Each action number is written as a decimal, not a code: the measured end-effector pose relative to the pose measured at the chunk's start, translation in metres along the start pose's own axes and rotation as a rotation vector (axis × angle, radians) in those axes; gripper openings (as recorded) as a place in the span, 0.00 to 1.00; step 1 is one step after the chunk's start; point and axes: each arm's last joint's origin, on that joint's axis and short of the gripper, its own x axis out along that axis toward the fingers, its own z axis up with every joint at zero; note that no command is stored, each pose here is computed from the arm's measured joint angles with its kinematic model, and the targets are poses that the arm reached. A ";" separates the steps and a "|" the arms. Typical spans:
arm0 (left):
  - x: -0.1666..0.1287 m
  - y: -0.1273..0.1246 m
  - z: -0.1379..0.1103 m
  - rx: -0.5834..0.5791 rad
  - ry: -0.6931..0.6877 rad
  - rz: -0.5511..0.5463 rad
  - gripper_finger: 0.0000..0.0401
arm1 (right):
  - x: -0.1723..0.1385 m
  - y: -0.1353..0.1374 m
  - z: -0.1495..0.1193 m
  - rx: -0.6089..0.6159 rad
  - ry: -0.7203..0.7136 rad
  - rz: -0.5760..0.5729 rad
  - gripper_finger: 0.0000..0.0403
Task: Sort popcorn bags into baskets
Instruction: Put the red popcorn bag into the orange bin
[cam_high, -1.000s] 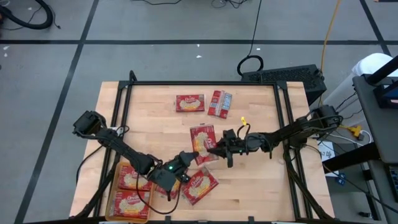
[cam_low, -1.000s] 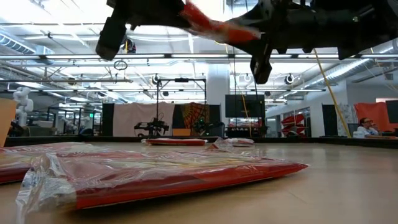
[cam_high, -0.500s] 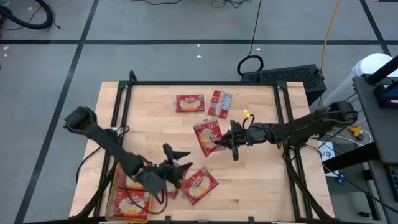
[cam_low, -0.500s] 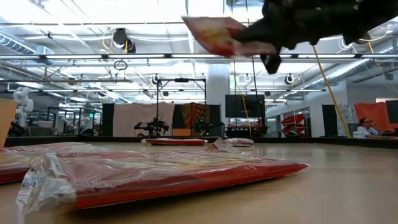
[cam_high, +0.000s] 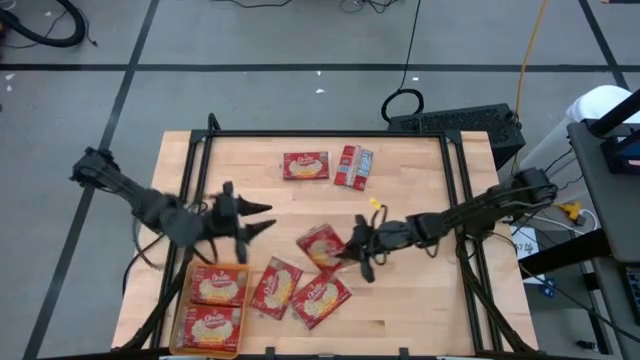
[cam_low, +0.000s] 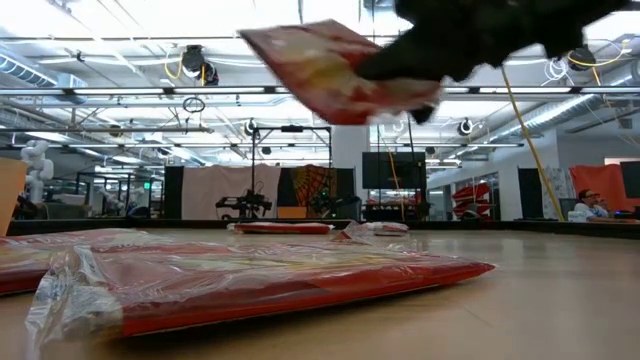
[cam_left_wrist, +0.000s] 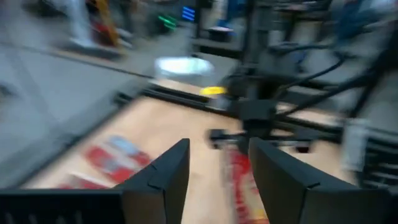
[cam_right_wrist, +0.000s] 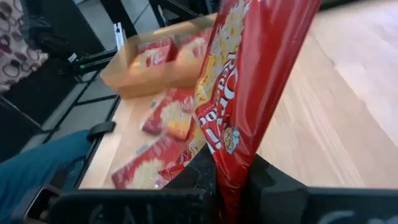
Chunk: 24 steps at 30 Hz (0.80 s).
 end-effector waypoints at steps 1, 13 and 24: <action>-0.002 0.008 0.004 -0.049 0.020 -0.055 0.42 | 0.007 0.003 0.005 -0.015 0.003 0.012 0.04; 0.018 0.052 -0.020 -0.228 0.552 -0.252 0.67 | 0.086 0.013 0.057 -0.190 0.131 0.089 0.04; 0.061 0.039 -0.048 -0.157 0.722 -0.294 0.66 | 0.102 -0.005 0.057 -0.170 0.183 0.114 0.04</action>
